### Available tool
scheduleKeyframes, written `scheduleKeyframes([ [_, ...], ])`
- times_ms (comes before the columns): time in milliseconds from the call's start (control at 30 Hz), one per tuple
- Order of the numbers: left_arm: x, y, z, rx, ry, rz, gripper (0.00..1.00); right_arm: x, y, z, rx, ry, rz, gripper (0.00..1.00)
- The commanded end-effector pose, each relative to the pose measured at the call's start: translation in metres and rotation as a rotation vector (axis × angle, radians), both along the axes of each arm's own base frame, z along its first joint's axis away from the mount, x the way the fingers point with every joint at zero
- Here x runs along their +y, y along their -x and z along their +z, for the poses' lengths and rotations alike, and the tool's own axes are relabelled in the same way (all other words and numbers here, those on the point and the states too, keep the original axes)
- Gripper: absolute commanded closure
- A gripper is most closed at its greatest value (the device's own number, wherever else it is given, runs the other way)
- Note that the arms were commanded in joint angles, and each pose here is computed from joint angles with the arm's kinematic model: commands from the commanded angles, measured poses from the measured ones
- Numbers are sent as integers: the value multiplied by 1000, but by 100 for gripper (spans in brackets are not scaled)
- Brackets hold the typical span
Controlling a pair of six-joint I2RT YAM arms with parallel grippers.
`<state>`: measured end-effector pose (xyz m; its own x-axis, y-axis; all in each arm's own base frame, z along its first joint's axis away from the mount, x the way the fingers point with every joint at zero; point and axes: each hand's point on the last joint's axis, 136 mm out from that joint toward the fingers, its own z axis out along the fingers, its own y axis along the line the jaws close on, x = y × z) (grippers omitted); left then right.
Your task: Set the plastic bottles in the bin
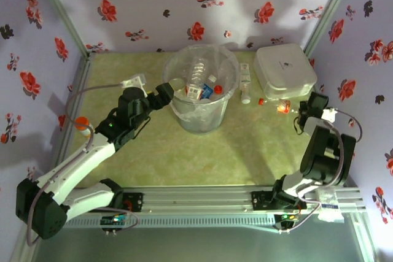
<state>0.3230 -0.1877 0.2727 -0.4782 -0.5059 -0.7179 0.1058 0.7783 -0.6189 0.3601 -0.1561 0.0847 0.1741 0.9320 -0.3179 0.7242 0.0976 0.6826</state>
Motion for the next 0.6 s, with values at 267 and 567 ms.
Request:
scheduleKeyframes([
  [267, 6, -1, -19, 58, -70, 9, 8, 76, 57, 150, -125, 410, 225, 63],
  [567, 4, -3, -15, 48, -60, 8, 8, 116, 78, 262, -289, 622, 340, 65],
])
